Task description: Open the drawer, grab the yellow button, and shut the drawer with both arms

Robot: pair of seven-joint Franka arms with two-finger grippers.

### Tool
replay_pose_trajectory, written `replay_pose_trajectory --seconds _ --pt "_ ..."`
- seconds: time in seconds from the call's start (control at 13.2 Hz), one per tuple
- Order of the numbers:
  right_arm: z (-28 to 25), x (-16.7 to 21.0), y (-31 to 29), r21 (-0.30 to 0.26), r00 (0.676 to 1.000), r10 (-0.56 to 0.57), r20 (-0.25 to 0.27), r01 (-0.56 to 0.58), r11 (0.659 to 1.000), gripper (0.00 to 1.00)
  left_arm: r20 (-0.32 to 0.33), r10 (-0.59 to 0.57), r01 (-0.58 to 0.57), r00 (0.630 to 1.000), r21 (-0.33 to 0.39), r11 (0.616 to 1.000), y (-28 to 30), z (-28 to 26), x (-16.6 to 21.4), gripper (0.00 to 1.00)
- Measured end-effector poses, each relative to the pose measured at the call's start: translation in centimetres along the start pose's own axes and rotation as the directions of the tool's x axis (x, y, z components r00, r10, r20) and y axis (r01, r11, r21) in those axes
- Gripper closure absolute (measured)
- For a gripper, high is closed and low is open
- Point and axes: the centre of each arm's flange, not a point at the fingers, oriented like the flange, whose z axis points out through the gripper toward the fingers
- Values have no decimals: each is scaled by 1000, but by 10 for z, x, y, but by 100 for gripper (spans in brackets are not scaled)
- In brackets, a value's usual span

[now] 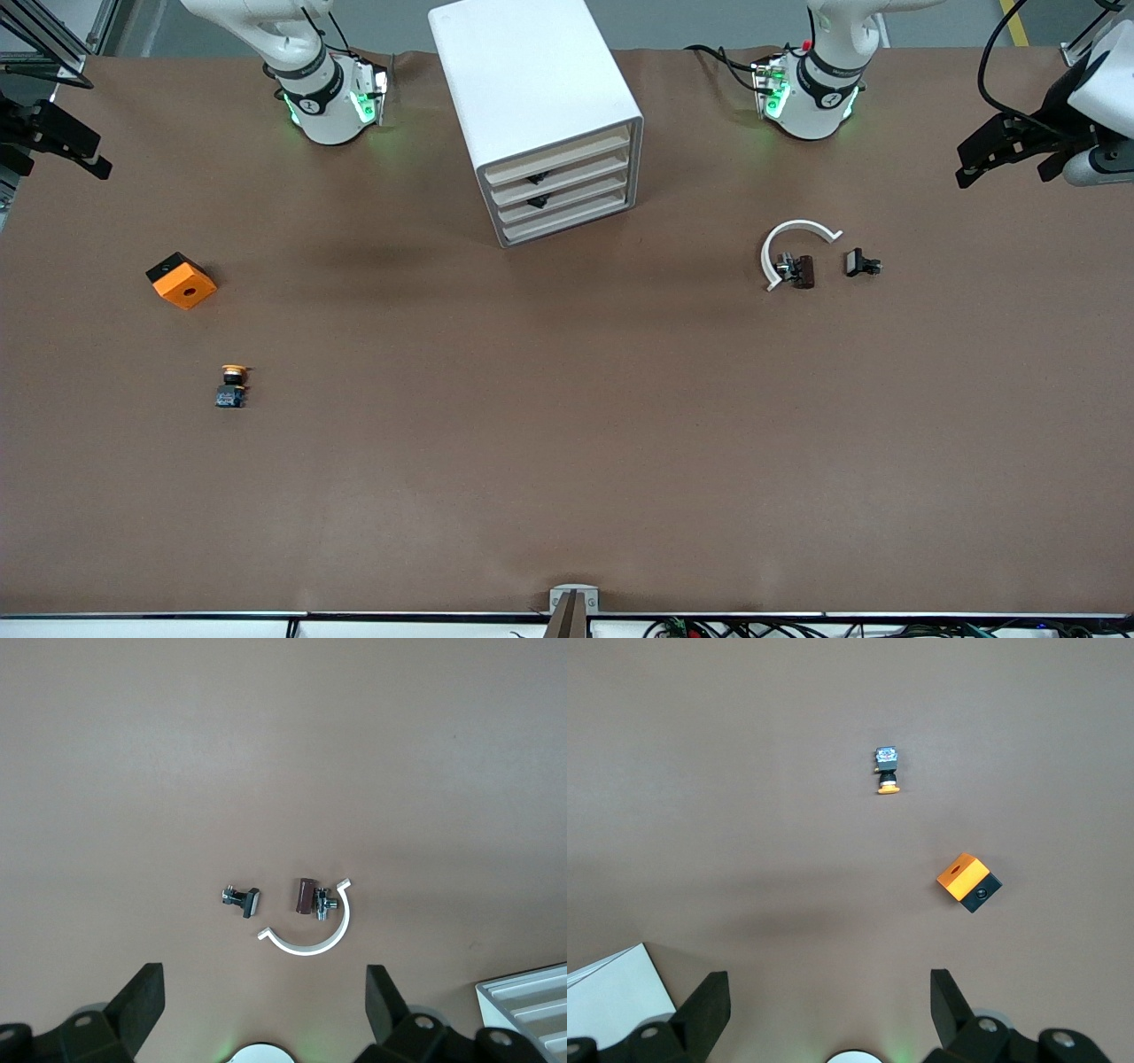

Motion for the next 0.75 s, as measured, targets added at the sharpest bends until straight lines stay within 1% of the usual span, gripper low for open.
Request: replay_pose_trajectory --seconds 0.75 --pt "0 0 2 0 1000 5 2 -5 1000 0 12 0 0 1000 1 1000 0 1 -1 0"
